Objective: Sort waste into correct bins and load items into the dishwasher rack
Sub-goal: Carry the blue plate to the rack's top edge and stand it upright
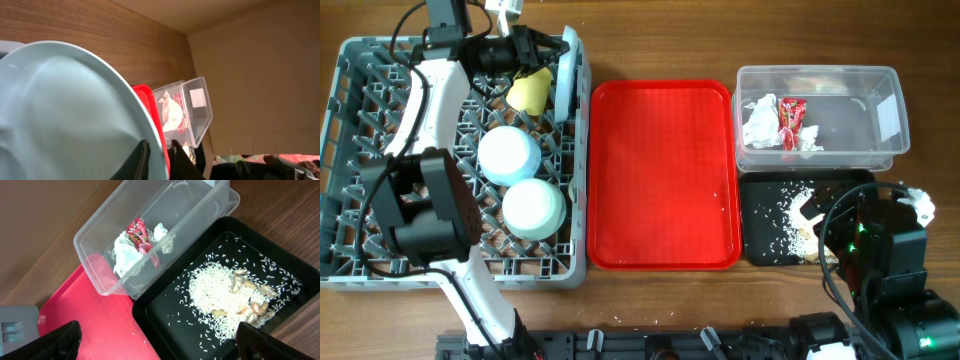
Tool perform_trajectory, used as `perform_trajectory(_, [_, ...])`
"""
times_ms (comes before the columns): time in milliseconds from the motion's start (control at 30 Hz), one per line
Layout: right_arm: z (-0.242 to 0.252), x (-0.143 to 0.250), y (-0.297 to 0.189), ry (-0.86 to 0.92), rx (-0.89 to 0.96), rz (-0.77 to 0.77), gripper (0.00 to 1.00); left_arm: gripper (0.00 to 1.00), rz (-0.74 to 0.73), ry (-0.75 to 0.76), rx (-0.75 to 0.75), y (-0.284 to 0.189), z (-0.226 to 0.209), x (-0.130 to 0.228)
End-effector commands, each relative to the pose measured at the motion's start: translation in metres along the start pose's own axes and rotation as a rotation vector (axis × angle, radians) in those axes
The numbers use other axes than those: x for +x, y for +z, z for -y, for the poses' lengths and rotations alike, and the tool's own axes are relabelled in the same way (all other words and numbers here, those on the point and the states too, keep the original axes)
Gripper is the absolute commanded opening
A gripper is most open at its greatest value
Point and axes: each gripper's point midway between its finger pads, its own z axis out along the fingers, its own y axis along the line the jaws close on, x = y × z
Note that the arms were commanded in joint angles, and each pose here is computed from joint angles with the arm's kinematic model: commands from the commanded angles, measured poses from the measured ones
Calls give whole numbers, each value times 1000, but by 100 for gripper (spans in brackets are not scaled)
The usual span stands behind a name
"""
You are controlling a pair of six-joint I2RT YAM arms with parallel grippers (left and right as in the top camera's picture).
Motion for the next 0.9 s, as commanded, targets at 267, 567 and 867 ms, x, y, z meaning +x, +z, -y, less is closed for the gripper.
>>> perform_trajectory(267, [-3,-3,-3,15,-11,3,100,34,68,-123,-89,-18,-32,-13])
perform_trajectory(567, [-3,-3,-3,15,-11,3,100,48,100,-153,-100,-30,-23,-20])
perform_trajectory(867, [-3,-3,-3,14,-11,3,100,56,331,-34,-400,-110,96,-18])
